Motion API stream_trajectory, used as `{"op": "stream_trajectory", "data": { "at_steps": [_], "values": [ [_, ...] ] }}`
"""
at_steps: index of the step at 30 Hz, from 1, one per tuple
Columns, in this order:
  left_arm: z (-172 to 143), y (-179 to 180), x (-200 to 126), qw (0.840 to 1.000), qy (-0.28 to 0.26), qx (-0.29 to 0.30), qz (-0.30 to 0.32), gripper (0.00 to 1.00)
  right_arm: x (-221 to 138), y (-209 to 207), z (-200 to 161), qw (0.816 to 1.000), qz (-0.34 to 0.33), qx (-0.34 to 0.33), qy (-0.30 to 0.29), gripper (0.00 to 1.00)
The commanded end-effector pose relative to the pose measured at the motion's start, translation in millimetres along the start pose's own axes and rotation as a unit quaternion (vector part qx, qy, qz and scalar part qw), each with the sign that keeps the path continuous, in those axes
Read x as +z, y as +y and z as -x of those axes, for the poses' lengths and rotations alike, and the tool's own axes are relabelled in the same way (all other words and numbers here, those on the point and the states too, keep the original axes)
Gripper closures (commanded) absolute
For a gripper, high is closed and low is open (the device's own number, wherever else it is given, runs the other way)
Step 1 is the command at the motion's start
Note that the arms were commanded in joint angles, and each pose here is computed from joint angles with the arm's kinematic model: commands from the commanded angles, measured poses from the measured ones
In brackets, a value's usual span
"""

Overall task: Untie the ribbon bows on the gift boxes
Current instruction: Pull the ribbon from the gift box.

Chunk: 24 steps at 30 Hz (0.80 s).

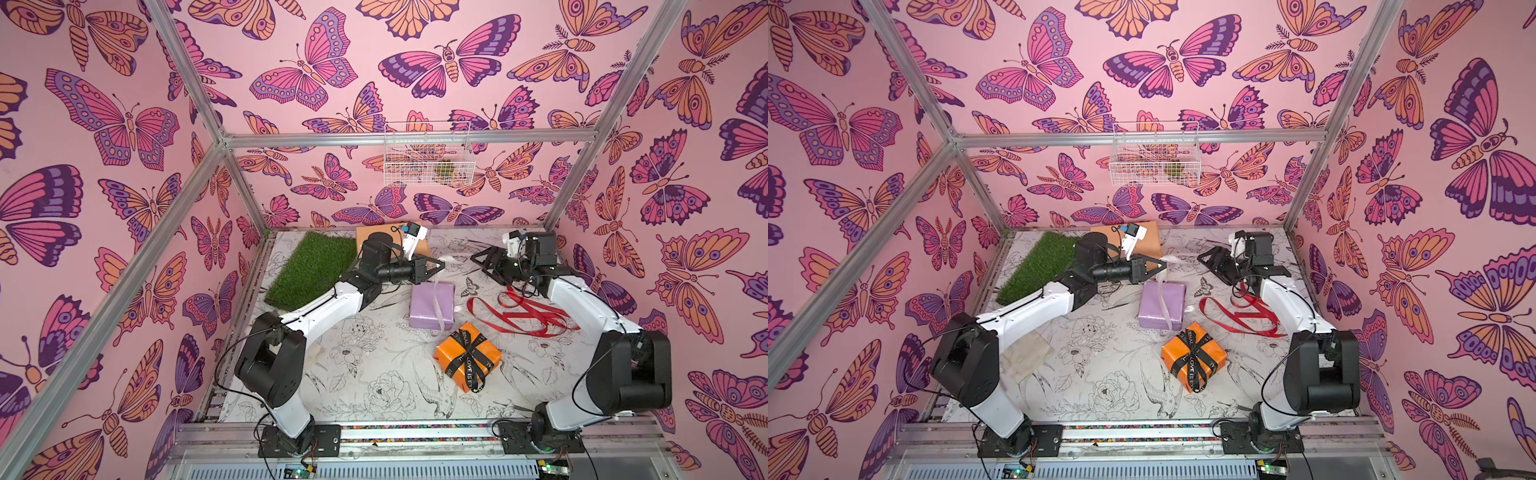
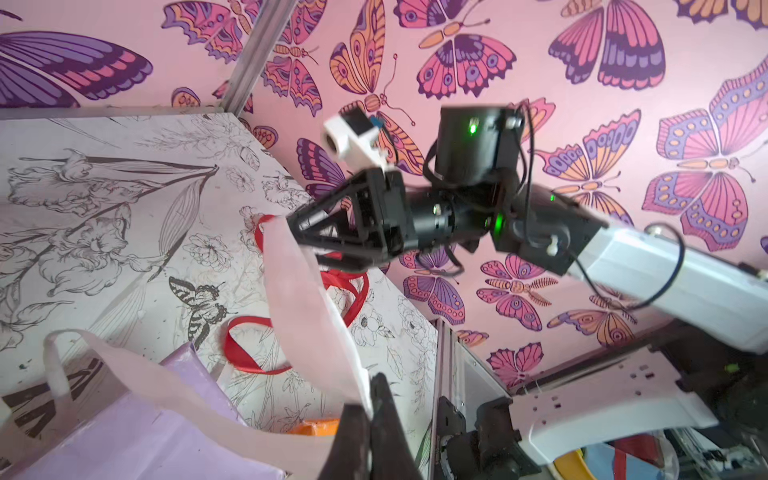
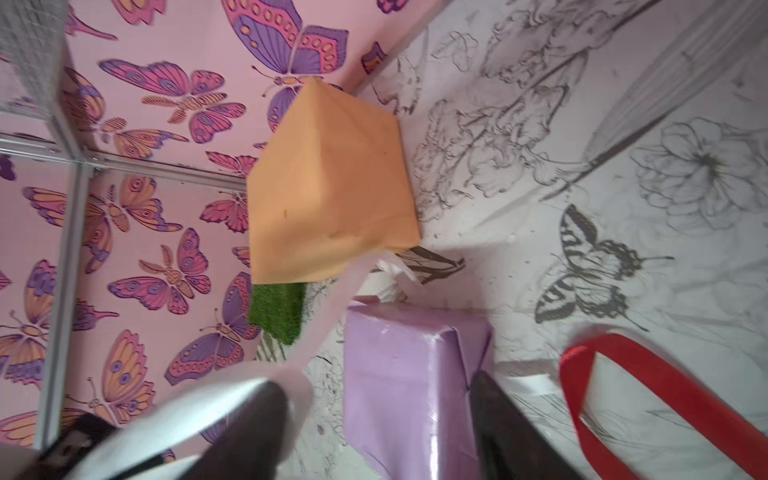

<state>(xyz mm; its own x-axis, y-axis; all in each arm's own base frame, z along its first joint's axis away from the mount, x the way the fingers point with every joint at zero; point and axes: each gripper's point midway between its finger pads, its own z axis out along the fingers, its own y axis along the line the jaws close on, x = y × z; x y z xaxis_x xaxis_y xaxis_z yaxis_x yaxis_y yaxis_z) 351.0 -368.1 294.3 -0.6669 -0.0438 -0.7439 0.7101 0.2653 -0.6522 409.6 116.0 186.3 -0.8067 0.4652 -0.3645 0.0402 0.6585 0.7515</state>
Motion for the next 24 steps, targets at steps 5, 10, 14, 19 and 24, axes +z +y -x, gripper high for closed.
{"op": "stream_trajectory", "data": {
  "at_steps": [5,10,14,19,24],
  "values": [
    [5.3,20.1,1.2,0.995,0.016,-0.082,0.048,1.00,-43.2,31.3,-23.8,0.981,0.012,-0.185,-0.053,0.01],
    [-0.1,14.2,1.7,0.994,0.028,-0.094,0.052,1.00,-57.1,92.0,-32.5,0.934,0.108,-0.324,-0.108,0.01],
    [-6.4,14.4,2.8,0.993,0.037,-0.101,0.055,1.00,-53.8,122.1,-45.9,0.900,0.143,-0.398,-0.102,0.02],
    [-6.5,4.7,1.8,0.993,0.040,-0.104,0.044,1.00,-35.6,135.5,-79.7,0.838,0.188,-0.506,-0.086,0.01],
    [-7.2,-5.7,0.7,0.993,0.045,-0.108,0.030,1.00,-24.5,137.9,-78.6,0.798,0.212,-0.551,-0.118,0.01]
  ]
}}
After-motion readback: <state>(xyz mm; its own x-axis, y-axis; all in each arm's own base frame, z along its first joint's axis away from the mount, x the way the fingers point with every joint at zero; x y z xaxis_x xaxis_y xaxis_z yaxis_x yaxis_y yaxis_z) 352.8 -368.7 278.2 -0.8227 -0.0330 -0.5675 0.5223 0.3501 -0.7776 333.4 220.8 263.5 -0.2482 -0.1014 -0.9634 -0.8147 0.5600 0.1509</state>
